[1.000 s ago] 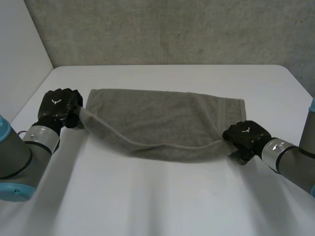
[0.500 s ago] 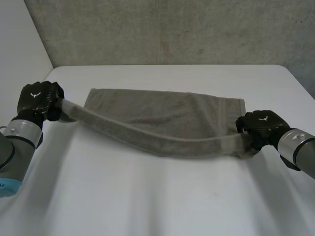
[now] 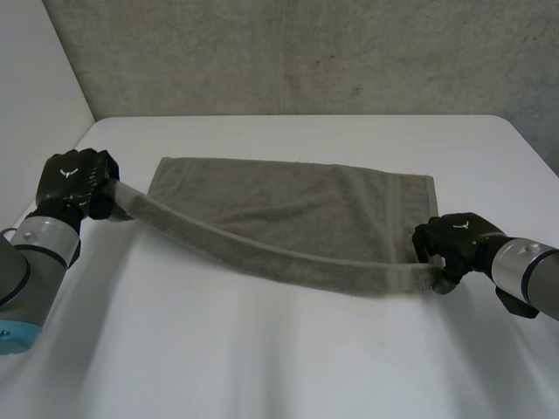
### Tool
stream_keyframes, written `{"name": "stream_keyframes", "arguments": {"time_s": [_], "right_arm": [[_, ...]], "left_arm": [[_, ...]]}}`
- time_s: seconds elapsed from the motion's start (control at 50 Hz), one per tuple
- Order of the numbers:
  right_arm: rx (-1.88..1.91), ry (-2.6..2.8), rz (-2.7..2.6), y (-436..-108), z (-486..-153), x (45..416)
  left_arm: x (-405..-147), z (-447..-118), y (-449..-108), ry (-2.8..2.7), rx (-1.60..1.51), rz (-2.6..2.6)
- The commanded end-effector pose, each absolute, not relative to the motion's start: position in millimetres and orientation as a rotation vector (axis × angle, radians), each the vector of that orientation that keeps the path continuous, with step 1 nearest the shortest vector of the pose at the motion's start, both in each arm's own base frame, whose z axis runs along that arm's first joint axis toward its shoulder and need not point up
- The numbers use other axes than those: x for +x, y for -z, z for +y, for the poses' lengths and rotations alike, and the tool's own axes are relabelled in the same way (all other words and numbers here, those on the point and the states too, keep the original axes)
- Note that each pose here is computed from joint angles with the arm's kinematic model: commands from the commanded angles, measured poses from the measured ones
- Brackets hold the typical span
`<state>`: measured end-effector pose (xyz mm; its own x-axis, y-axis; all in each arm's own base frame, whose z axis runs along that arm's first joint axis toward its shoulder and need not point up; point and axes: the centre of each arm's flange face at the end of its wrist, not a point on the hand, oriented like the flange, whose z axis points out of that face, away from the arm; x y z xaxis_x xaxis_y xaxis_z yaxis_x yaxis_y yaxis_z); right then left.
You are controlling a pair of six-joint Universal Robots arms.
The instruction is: Fold the towel.
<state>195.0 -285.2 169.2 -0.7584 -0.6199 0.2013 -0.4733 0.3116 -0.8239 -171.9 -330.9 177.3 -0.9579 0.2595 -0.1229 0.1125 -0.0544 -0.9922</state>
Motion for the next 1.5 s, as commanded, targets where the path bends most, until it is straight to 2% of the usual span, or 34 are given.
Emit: {"name": "stream_keyframes", "arguments": {"time_s": [0.02,0.26,0.38,0.6,0.74,0.86,0.96,1.06,1.08,1.2,1.26,1.42,1.5], "right_arm": [[-1.015,1.419,2.417,-166.6,-282.7,195.3],[-1.001,1.46,2.405,-173.7,-285.7,193.6],[-1.016,1.595,2.342,-206.7,-281.1,189.4],[-1.024,1.585,2.4,-246.6,-273.5,132.9],[-0.978,1.505,2.324,-266.6,-263.5,123.3],[-0.974,1.517,2.253,-275.3,-267.6,118.9],[-0.981,1.504,2.25,-264.3,-284.1,116.5],[-1.023,1.491,2.308,-246.4,-317.5,118.9],[-1.05,1.496,2.338,-242.9,-325.6,122.1],[-1.182,1.577,2.343,-217.0,-363.0,152.7],[-1.187,1.626,2.334,-212.0,-371.6,158.9],[-0.918,2.015,2.232,-203.8,-420.3,170.5],[-0.892,2.098,2.207,-200.5,-428.2,177.0]], "left_arm": [[-172.6,-330.5,-177.2,-2.169,-0.416,-2.085],[-171.9,-329.6,-182.6,-2.182,-0.415,-2.078],[-171.8,-320.6,-189.6,-2.177,-0.425,-2.087],[-167.3,-279.5,-209.6,-2.062,-0.452,-2.16],[-161.3,-240.0,-215.9,-1.968,-0.552,-2.232],[-162.2,-232.8,-218.7,-1.972,-0.569,-2.225],[-161.1,-241.9,-219.8,-1.997,-0.568,-2.213],[-168.8,-282.6,-199.2,-1.989,-0.596,-2.198],[-168.8,-282.7,-199.2,-1.989,-0.596,-2.198],[-190.4,-326.9,-183.7,-1.991,-0.644,-2.138],[-204.2,-348.7,-178.1,-2.01,-0.657,-2.114],[-225.8,-399.2,-152.7,-2.108,-0.577,-2.161],[-228.6,-414.9,-145.9,-2.156,-0.543,-2.163]]}}
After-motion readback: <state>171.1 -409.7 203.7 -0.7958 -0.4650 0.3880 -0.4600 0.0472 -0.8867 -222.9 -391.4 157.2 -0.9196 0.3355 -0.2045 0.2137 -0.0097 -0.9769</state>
